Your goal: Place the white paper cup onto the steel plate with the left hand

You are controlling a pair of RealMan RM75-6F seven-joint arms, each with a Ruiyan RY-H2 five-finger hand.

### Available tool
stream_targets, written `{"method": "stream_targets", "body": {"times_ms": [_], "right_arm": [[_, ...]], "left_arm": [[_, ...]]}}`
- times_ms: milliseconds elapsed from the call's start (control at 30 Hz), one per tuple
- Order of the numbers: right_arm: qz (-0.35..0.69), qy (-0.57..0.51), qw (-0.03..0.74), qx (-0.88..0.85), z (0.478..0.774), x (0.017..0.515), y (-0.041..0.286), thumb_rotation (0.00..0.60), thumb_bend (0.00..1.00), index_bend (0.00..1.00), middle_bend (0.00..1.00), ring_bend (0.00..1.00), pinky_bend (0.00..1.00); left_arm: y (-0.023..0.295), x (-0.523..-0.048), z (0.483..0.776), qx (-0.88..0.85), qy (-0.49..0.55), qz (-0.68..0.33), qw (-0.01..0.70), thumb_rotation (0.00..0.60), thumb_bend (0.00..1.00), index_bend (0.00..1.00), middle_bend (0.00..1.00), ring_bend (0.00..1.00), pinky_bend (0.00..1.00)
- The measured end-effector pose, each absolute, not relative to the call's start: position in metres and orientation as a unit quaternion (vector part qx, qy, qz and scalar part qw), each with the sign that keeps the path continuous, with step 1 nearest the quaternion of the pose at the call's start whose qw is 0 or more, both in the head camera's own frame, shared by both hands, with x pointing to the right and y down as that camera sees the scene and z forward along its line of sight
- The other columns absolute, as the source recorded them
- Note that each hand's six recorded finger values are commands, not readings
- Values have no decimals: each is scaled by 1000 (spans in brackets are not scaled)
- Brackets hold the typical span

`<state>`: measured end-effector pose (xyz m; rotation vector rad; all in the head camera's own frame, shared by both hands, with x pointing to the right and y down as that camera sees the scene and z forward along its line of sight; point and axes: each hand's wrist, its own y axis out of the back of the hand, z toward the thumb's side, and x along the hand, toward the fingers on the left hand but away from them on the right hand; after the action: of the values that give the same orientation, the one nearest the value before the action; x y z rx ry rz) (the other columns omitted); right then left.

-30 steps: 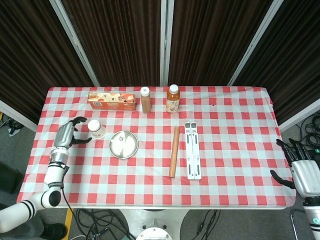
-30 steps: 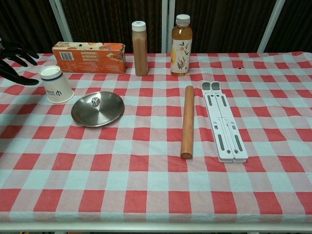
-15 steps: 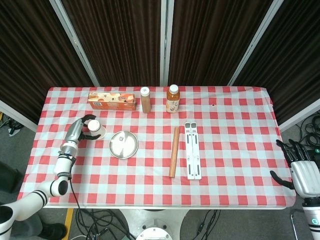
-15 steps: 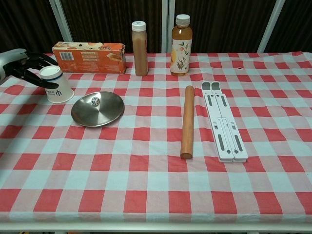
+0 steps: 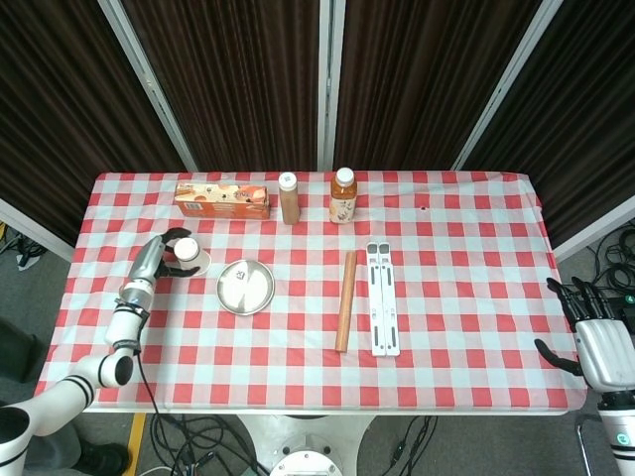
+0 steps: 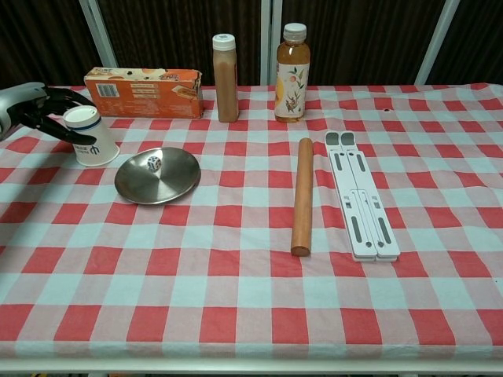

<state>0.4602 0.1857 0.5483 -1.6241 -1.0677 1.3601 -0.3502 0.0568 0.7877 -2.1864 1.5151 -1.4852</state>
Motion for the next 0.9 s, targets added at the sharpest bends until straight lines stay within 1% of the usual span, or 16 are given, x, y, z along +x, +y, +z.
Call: {"method": "stream_targets", "body": {"times_ms": [100, 200, 300, 467, 600, 767, 900], "right_arm": [[531, -417, 375, -635, 548, 460, 186, 600, 151, 42, 181, 0, 69], [531, -418, 375, -634, 548, 460, 186, 600, 152, 42, 182, 0, 69], [531, -419, 376, -633, 546, 460, 187, 600, 152, 42, 182, 0, 68], [530, -418, 376, -635, 547, 460, 187, 600, 152, 42, 181, 0, 68], [528, -416, 376, -638, 549, 458, 187, 600, 152, 42, 182, 0, 69], [528, -415, 374, -639, 550, 459, 187, 600, 152, 42, 182, 0, 69], [530, -415, 369, -641, 552, 461, 188, 600, 152, 42, 182, 0, 68]], "left_arm": [[56, -350, 789, -716, 499, -486, 44, 600, 216, 375, 375, 240, 309], [55, -351, 789, -714, 502, -486, 48, 600, 272, 466, 455, 308, 353], [52, -350, 787, -712, 507, -482, 56, 600, 306, 531, 525, 362, 380], [50, -338, 778, -725, 497, -469, 77, 600, 310, 541, 543, 381, 381], [48, -319, 767, -746, 483, -450, 89, 600, 309, 538, 541, 381, 381], [48, -277, 749, -782, 445, -423, 107, 600, 310, 531, 535, 381, 381], [49, -249, 745, -798, 409, -421, 132, 600, 310, 528, 533, 381, 380]]}}
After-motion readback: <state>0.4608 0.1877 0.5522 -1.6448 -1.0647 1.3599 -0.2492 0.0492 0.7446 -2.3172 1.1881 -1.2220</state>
